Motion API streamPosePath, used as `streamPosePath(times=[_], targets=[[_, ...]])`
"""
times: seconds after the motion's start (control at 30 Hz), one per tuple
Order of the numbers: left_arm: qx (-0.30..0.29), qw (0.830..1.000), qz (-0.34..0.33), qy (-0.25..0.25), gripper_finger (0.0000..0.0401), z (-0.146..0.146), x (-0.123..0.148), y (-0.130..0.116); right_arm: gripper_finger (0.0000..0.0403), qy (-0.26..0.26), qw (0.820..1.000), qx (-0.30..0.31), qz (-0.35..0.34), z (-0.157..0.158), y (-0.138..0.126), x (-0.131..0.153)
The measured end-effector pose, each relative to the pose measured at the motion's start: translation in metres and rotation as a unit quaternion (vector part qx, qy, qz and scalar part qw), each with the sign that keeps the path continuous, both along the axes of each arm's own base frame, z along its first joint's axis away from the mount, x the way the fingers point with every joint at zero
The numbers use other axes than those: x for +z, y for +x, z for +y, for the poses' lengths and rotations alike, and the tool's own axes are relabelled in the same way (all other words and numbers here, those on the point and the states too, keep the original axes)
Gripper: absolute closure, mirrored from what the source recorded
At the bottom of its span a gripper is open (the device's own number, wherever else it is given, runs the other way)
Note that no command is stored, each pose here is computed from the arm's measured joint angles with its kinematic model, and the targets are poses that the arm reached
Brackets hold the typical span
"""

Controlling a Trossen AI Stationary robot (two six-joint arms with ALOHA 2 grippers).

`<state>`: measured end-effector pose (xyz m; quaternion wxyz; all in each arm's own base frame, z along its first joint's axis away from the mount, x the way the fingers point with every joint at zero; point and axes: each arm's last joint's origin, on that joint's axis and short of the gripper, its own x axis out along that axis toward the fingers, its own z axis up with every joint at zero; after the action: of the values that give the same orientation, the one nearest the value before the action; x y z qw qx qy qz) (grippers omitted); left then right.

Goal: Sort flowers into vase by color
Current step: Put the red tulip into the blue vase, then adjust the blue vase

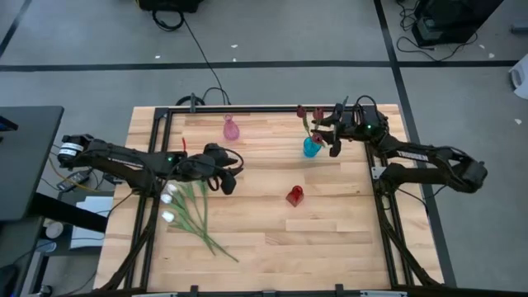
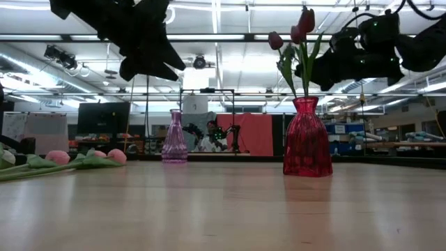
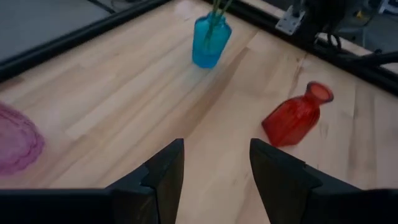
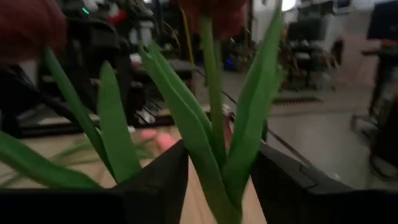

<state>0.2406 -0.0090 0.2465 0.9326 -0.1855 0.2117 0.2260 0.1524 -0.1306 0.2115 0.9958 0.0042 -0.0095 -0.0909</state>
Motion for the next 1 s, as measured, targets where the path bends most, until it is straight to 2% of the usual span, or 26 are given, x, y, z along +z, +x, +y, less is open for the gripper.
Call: streamPosePath(times=[0.23,0.37,0.63,0.83,0.9,1.0], targets=[[-0.014,0.999,-0.001,-0.032,0.0214,-0.001,0.004,-0.008,0.022,0.042,0.997,-0.034,0.055,0.008,-0.009,0.012],[-0.013,0.999,-0.002,-0.035,0.0214,-0.001,0.006,-0.01,0.022,0.051,0.997,-0.03,0.053,0.015,-0.011,0.021],[0.019,0.997,0.031,-0.062,0.0214,0.005,0.006,-0.015,0.022,-0.004,0.996,-0.087,-0.017,0.036,-0.025,0.049],[0.022,0.997,0.032,-0.063,0.0214,0.005,0.018,-0.014,0.022,-0.056,0.993,-0.083,-0.07,0.045,-0.033,0.075],[0.031,0.996,0.045,-0.068,0.0214,0.005,0.023,-0.016,0.022,-0.071,0.992,-0.064,-0.084,0.046,-0.033,0.09],[0.058,0.993,0.071,-0.074,0.0214,0.006,0.03,-0.02,0.022,-0.093,0.99,0.005,-0.101,0.048,-0.028,0.118]])
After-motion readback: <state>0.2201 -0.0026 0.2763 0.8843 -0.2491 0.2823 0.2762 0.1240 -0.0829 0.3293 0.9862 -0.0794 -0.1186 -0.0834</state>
